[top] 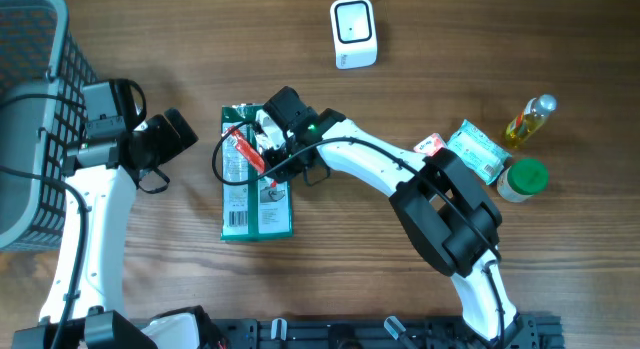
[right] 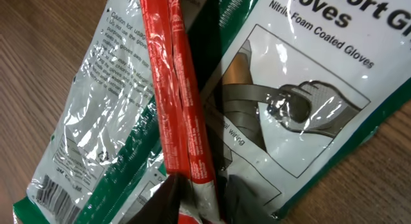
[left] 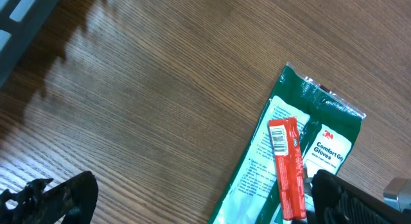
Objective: Scan the item barcode
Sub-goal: 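Lift the red tube with the right gripper and hold it at the scanner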
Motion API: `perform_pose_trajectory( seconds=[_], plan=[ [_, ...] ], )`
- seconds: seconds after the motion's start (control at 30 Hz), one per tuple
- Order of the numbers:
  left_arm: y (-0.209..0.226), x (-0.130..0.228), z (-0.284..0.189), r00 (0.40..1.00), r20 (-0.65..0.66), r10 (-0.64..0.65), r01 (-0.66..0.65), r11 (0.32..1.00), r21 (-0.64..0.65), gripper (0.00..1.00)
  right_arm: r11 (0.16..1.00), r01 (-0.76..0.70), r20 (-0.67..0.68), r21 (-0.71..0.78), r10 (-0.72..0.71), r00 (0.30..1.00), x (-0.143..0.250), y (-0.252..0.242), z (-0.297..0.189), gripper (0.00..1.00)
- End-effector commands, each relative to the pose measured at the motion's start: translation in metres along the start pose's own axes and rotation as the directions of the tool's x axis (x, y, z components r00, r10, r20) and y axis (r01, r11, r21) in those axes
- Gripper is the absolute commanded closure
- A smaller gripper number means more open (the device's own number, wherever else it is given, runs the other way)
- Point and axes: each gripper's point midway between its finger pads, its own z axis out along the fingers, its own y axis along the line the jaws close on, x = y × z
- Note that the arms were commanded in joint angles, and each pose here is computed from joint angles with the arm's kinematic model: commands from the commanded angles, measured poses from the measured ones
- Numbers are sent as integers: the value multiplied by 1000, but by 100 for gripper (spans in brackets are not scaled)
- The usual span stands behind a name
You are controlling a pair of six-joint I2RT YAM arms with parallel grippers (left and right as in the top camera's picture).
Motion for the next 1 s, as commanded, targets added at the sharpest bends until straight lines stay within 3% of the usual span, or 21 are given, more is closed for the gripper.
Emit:
perform_pose_trajectory(
  seconds=[0.0, 0.1, 0.2, 0.27, 0.4, 0.5, 0.53, 0.73, 0.83, 0.97],
  plan=[
    [1, -2, 0, 1000, 5, -1, 2, 1000, -6, 0, 1000, 5, -14, 9, -5, 1000, 10, 2, 0, 87],
    [1, -2, 0, 1000, 5, -1, 2, 1000, -6, 0, 1000, 4, -21, 10, -4, 1000, 15, 1, 3, 86],
    [1, -2, 0, 1000, 5, -1, 2, 1000, -6, 0, 1000, 4, -22, 10, -4, 1000, 15, 0, 3, 77],
    [1, -2, 0, 1000, 5, -1, 2, 1000, -6, 0, 1000, 6, -23, 11, -5, 1000, 18, -1, 5, 77],
    [1, -2, 0, 1000, 5, -1, 2, 1000, -6, 0, 1000, 11, -15, 8, -10, 1000, 23, -3, 12, 81],
    [1, -2, 0, 1000, 5, -1, 2, 1000, -6, 0, 999, 37, 0, -21, -37, 999, 19, 2, 9, 96],
    [1, -2, 0, 1000, 5, -1, 2, 1000, -6, 0, 995, 72, 19, -75, -71, 997, 11, 11, 1, 96],
    [1, -2, 0, 1000, 5, -1, 2, 1000, -6, 0, 949, 98, 252, -298, -21, 967, -45, 28, -138, 96],
    [1, -2, 0, 1000, 5, -1, 2, 1000, -6, 0, 930, 236, 334, -281, -136, 933, -34, 20, -202, 96],
    [1, -2, 0, 1000, 5, -1, 2, 1000, -6, 0, 904, 385, 331, -188, -310, 891, 4, 6, -247, 95]
  ],
)
